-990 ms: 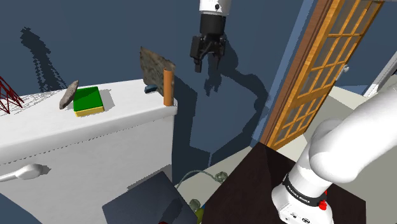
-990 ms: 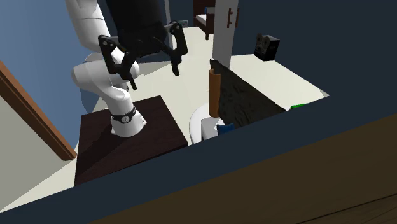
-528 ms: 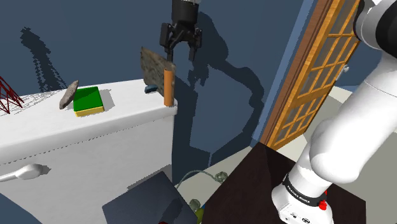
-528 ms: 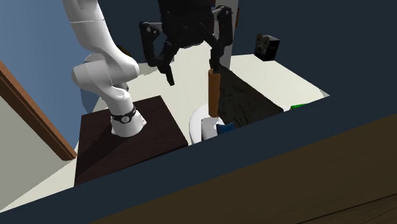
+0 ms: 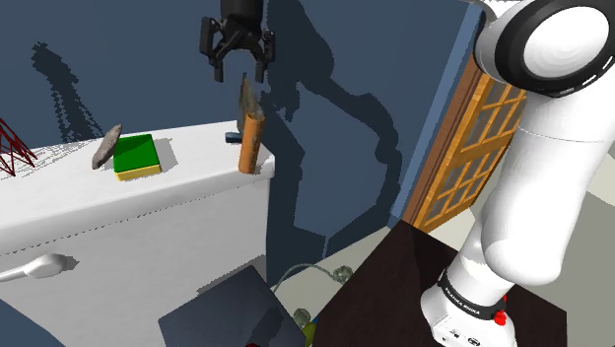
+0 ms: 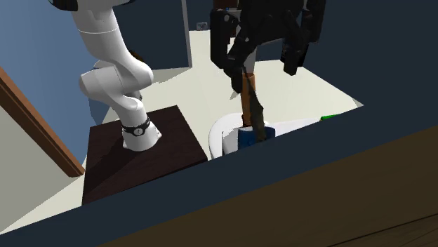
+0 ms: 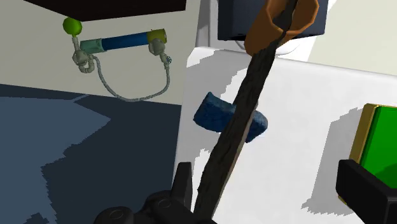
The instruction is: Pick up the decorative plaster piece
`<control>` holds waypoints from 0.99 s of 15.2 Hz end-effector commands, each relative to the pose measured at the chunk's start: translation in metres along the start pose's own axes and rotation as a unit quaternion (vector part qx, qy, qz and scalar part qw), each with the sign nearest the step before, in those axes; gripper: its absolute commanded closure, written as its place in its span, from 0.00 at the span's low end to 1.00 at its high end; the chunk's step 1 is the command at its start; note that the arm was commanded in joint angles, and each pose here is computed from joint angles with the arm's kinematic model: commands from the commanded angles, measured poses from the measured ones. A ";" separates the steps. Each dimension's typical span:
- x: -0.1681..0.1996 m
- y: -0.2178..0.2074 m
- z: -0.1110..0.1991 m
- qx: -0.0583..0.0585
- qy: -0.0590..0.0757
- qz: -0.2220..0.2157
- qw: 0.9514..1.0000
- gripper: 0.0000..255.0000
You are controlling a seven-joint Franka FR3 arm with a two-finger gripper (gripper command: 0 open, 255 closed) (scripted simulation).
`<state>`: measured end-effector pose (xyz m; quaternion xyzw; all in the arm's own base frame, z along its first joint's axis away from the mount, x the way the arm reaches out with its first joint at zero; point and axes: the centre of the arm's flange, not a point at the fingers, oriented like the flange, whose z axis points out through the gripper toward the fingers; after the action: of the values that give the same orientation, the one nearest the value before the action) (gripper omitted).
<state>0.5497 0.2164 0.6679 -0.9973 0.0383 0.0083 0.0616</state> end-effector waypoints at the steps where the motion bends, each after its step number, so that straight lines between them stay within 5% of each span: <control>1: 0.002 -0.002 0.008 0.000 0.001 0.001 1.000 0.00; 7: 0.003 0.001 0.032 0.000 0.001 0.001 1.000 0.00; 8: 0.003 0.001 0.032 0.000 0.001 0.001 1.000 1.00; 15: 0.003 0.001 0.032 0.000 0.001 0.001 1.000 1.00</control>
<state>0.5522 0.2186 0.6361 -0.9973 0.0394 0.0075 0.0620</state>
